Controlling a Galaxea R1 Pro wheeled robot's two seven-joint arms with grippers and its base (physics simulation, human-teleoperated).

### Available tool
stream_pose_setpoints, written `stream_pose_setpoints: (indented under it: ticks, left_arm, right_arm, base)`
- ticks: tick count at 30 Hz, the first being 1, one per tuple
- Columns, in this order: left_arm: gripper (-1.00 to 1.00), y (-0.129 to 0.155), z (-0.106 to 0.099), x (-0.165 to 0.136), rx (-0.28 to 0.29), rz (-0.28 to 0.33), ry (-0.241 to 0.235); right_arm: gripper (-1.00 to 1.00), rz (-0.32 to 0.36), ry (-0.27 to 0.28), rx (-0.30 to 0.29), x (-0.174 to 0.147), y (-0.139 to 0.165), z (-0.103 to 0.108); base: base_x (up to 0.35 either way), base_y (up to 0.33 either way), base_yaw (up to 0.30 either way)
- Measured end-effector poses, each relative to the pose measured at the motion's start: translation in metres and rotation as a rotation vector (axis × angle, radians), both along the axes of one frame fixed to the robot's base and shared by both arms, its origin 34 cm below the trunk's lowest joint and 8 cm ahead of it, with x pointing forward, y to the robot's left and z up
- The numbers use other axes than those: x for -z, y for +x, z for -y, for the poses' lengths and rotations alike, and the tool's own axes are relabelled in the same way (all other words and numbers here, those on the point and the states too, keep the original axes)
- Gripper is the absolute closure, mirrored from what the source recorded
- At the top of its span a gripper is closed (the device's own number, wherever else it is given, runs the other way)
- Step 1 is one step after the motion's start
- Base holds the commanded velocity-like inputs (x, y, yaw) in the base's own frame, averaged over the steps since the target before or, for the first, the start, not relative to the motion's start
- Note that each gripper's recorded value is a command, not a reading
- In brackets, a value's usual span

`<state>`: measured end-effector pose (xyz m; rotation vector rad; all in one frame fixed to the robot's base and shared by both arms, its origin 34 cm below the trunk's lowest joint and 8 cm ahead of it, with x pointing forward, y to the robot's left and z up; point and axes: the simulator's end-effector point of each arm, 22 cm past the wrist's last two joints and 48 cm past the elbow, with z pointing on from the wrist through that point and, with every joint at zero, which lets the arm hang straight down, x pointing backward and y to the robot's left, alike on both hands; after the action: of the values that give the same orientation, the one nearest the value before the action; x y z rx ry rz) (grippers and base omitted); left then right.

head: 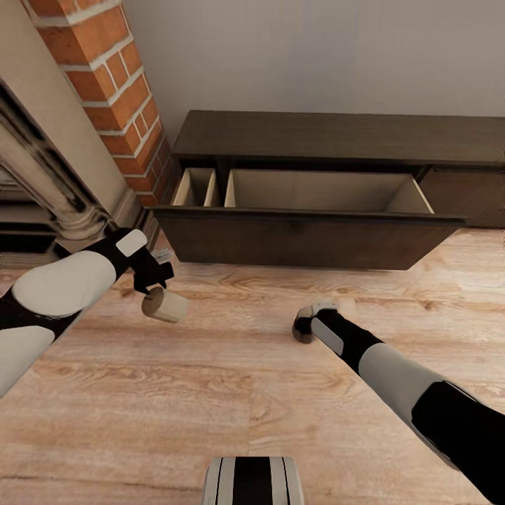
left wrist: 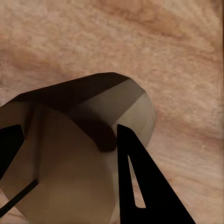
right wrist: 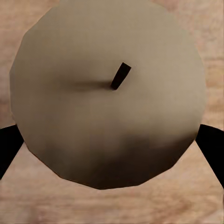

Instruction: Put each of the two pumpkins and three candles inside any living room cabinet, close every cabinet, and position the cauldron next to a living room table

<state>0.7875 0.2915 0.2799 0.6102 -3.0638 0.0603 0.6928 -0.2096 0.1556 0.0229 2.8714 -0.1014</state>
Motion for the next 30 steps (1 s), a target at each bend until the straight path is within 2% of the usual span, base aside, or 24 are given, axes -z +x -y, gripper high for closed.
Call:
stream_pose_setpoints:
  ticks: [5,11,18,22,24,27,28,29,30]
  left_arm:
    - [1.0,0.004,0.004,-0.012,0.002,0.024,0.004]
    - [1.0,0.011,0.003,-0.03,-0.003,0.061,0.013]
    - [1.0,0.016,0.013,-0.048,0.006,0.094,0.011]
    - [1.0,0.013,0.035,-0.048,0.012,0.119,-0.001]
    - [1.0,0.007,0.046,-0.039,0.038,0.134,0.025]
    - [1.0,0.001,0.065,-0.033,0.038,0.164,0.023]
    - [1.0,-0.006,0.07,-0.026,0.058,0.162,0.045]
    - [1.0,-0.022,0.077,-0.013,0.066,0.148,0.071]
    - [1.0,-0.029,0.084,-0.008,0.043,0.144,0.055]
  right_arm:
    - [1.0,-0.055,-0.009,-0.038,-0.012,-0.006,-0.002]
    - [1.0,-0.041,-0.038,-0.038,-0.028,0.001,0.002]
    - [1.0,-0.012,-0.062,-0.032,-0.048,0.01,0.007]
    - [1.0,-0.006,-0.064,-0.033,-0.058,0.013,0.007]
    - [1.0,-0.05,-0.066,-0.048,-0.061,0.004,0.007]
    - [1.0,-0.088,-0.056,-0.076,-0.072,0.001,0.0]
    - [1.0,-0.091,-0.042,-0.083,-0.078,0.003,-0.005]
    - [1.0,-0.089,-0.006,-0.06,-0.086,0.008,-0.01]
    - [1.0,-0.089,-0.001,-0.051,-0.09,0.009,-0.009]
  base:
    - [-0.25,-0.071,0.0]
    - [-0.262,-0.091,0.0]
    - [-0.045,-0.019,0.0]
    - [-0.005,-0.002,0.0]
    - [-0.001,0.0,0.0]
    - [0.0,0.0,0.0]
    - [0.0,0.0,0.0]
    - [0.0,0.0,0.0]
    - [0.0,0.0,0.0]
